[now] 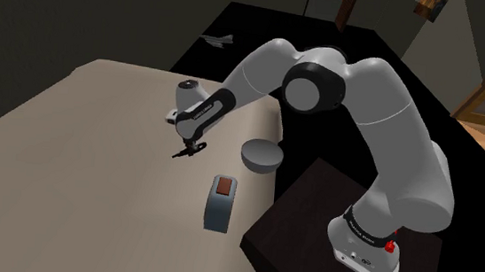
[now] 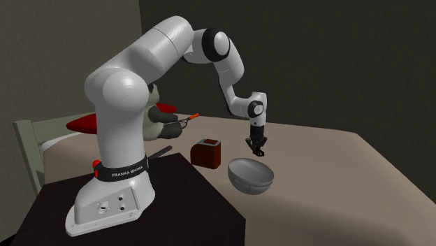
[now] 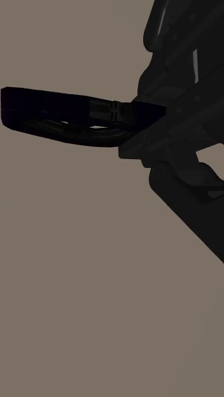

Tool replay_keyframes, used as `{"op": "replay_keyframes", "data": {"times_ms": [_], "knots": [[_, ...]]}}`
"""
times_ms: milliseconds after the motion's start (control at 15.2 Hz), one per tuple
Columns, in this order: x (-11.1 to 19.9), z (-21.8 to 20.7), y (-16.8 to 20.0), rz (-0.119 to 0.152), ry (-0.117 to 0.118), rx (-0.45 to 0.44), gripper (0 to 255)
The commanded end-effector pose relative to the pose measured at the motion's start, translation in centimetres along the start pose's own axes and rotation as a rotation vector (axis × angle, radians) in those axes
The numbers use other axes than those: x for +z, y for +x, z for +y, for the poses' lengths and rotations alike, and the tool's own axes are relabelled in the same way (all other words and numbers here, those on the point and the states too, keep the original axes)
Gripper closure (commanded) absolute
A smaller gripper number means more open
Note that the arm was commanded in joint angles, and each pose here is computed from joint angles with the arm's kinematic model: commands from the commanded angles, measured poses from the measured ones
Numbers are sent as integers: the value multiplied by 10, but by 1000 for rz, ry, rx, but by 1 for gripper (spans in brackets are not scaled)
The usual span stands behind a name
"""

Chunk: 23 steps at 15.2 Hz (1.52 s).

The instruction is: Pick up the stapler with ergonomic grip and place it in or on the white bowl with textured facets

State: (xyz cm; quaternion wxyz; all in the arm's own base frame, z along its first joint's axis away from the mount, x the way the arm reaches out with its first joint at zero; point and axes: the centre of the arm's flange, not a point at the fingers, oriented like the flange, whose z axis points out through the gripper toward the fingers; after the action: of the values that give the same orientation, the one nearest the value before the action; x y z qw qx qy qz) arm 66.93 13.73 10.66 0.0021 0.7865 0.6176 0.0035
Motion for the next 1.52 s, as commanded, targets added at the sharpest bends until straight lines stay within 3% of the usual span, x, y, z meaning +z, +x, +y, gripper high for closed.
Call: {"op": "replay_keyframes", "data": {"times_ms": [0, 1452], "knots": [[-11, 0, 0, 0, 0, 0, 255], [-127, 1, 1, 0, 0, 0, 255]]}}
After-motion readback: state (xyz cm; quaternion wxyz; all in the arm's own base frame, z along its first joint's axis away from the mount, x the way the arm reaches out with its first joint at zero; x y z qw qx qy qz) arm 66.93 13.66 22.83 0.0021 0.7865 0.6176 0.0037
